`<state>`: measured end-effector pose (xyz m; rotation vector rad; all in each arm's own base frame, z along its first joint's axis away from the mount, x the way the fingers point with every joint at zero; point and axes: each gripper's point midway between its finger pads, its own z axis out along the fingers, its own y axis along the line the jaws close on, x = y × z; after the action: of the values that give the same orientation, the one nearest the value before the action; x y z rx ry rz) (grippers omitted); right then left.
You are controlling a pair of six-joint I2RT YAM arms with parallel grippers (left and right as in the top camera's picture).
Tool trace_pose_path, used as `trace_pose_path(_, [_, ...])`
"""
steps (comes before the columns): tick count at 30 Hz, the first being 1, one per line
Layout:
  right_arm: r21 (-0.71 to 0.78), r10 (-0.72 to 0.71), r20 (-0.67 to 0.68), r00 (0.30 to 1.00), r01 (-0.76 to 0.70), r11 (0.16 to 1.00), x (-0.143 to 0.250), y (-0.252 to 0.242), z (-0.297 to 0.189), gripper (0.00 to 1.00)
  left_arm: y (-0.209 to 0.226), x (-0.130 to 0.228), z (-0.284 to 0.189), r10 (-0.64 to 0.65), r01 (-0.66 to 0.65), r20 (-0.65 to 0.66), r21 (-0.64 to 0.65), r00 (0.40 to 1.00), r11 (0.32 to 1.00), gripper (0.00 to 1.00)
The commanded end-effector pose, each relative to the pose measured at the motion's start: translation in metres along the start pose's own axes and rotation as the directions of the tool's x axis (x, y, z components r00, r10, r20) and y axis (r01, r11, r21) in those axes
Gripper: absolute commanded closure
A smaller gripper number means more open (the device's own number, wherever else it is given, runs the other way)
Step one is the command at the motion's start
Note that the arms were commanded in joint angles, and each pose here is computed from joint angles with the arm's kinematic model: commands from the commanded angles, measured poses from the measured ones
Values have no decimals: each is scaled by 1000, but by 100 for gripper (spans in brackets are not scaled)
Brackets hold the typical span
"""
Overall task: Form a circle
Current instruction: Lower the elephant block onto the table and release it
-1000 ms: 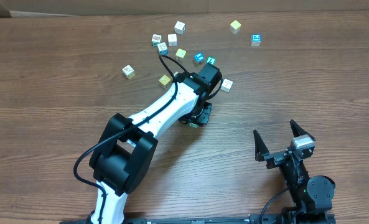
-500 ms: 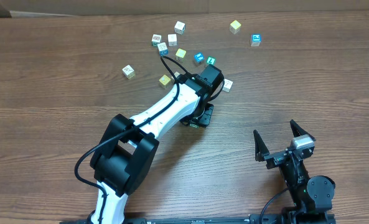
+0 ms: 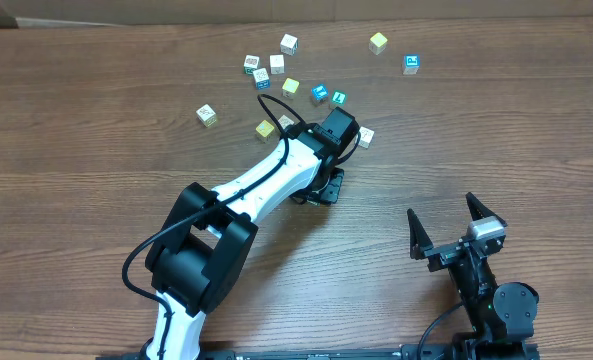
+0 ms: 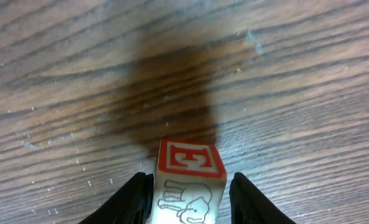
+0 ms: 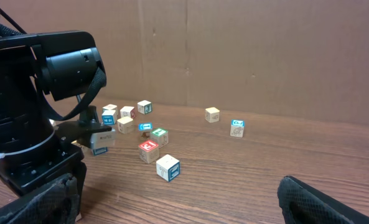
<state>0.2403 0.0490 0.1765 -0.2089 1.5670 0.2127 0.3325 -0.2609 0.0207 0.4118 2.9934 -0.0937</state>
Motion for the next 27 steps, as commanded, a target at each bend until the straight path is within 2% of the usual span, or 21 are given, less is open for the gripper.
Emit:
trace_pose_path(1, [4, -5, 4, 1000, 5, 1000, 2, -1, 0, 0, -3, 3, 3, -8, 8, -6, 6, 1000, 1000, 75])
trace_pose_path(3, [4, -5, 4, 1000, 5, 1000, 2, -1, 0, 0, -3, 3, 3, -8, 8, -6, 6, 1000, 1000, 76])
trace_pose_path(8, [4, -5, 4, 1000, 5, 1000, 2, -1, 0, 0, -1, 7, 3, -12, 12, -23, -1, 1000, 1000, 67])
trace_pose_path(15, [4, -5, 4, 1000, 5, 1000, 2, -1, 0, 0, -1, 8, 3, -27, 27, -23, -1, 999, 1000, 64])
trace_pose_path(25, [4, -5, 4, 1000, 5, 1000, 2, -1, 0, 0, -1, 9, 3, -27, 27, -27, -3, 999, 1000, 65])
trace_pose_path(27, [4, -5, 4, 1000, 5, 1000, 2, -1, 0, 0, 0, 10, 3, -27, 27, -31, -5, 999, 1000, 68])
